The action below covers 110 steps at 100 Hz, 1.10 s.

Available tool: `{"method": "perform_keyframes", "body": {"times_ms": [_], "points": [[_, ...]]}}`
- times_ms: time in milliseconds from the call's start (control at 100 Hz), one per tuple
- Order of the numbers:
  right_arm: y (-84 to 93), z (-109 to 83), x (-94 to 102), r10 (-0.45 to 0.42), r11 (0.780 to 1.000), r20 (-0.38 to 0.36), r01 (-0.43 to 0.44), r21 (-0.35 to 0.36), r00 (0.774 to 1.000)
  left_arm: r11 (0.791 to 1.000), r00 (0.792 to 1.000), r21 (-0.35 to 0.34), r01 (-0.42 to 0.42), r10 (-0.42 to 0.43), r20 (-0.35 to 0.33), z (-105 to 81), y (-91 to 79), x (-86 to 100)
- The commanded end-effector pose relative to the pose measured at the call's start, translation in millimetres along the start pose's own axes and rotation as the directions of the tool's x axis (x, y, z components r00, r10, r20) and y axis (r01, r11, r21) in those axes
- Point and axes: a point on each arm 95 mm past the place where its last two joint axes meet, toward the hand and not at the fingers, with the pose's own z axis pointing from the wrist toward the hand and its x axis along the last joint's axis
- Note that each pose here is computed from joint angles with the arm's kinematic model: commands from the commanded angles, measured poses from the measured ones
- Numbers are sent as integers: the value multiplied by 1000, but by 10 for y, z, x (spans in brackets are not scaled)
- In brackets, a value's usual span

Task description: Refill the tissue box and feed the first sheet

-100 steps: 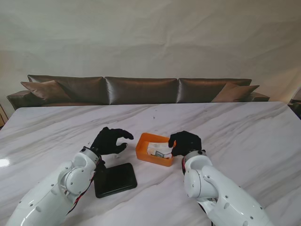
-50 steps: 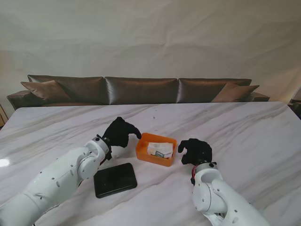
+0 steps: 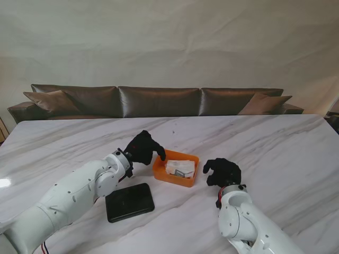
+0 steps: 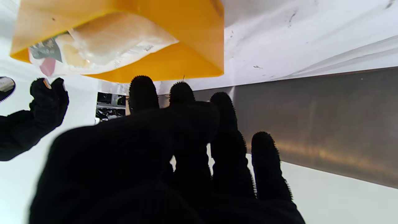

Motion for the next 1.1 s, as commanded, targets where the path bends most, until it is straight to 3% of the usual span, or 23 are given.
{"method": "perform_keyframes", "body": {"times_ms": [0, 350, 780, 1090], "points": [[-31, 0, 9, 11, 1000, 2, -11, 15, 1000, 1000, 1000, -28, -1, 1, -11, 27, 6, 7], [-56, 10, 30, 18, 1000, 1, -18, 22, 1000, 994, 999, -106, -26, 23, -25, 43, 168, -73], [-70, 29, 67, 25, 999, -7, -25, 24, 1000, 994, 998, -90, -68, 67, -14, -100, 32, 27], [-75, 29, 69, 24, 999, -8, -24, 31, 1000, 998, 999, -63, -32, 30, -27, 11, 58, -33]]}}
